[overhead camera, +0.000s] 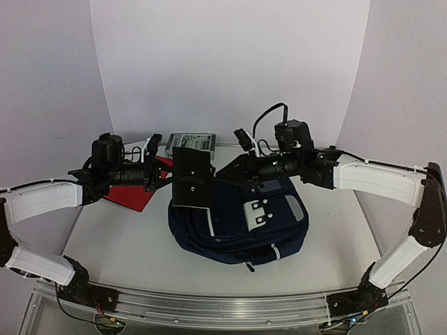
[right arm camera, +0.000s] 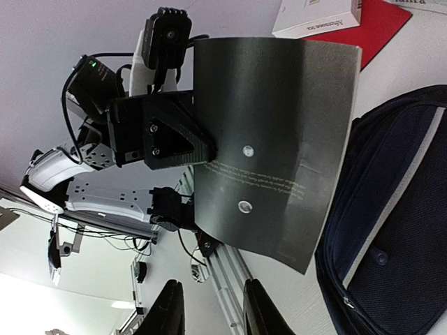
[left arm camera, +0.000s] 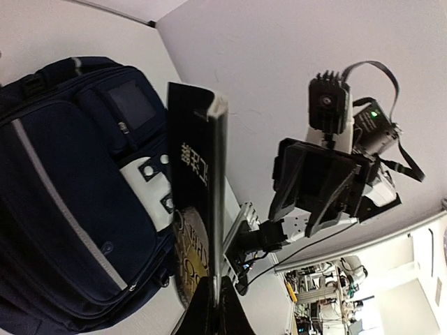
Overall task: Pack the student bag
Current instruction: Pick up the book from the center of the board, then place the book in the student bag.
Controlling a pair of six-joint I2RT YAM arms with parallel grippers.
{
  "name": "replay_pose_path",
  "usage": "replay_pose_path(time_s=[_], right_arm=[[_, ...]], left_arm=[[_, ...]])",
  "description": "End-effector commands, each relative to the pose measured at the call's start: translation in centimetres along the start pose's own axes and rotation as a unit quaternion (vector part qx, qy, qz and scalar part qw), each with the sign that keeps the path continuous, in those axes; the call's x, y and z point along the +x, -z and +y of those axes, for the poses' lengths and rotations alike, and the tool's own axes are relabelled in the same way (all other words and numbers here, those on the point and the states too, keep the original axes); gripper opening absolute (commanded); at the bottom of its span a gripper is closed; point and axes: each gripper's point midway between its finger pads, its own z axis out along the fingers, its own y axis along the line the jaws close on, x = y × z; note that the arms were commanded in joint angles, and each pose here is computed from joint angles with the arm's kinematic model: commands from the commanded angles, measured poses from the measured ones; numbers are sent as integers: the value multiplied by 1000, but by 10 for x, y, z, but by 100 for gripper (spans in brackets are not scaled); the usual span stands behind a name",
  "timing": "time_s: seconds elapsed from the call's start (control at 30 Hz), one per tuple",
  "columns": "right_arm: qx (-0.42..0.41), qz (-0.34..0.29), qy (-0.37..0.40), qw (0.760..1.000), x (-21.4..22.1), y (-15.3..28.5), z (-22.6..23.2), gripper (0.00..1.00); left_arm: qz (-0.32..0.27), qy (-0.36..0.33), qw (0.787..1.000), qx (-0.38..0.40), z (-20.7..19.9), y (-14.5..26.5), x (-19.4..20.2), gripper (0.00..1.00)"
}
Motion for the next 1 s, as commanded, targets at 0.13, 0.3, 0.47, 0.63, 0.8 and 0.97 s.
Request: replay_pose_path(time_s=[0.13,0.3,0.47,0.63,0.8,0.97], right_arm=[[276,-28,52,959,-14,0,-64,69],[392,-2,66,918,3,-21,-99,68],[424,15,64,903,18,-54,-120,62],[448,36,58,891,31,-79,-149,52],[449,60,49,890,44,-94,-166,40],[448,64,48,891,46,-101,-171,35]], left_arm=[[-93,81,975,-186,73,58,-34,0],[-140,119,954,-238,103,99,-44,0],[-171,136,940,-262,115,124,-44,0],[-166,143,939,-264,118,126,-35,0],[-156,148,942,-260,119,124,-28,0],[-152,149,943,-258,119,124,-25,0]])
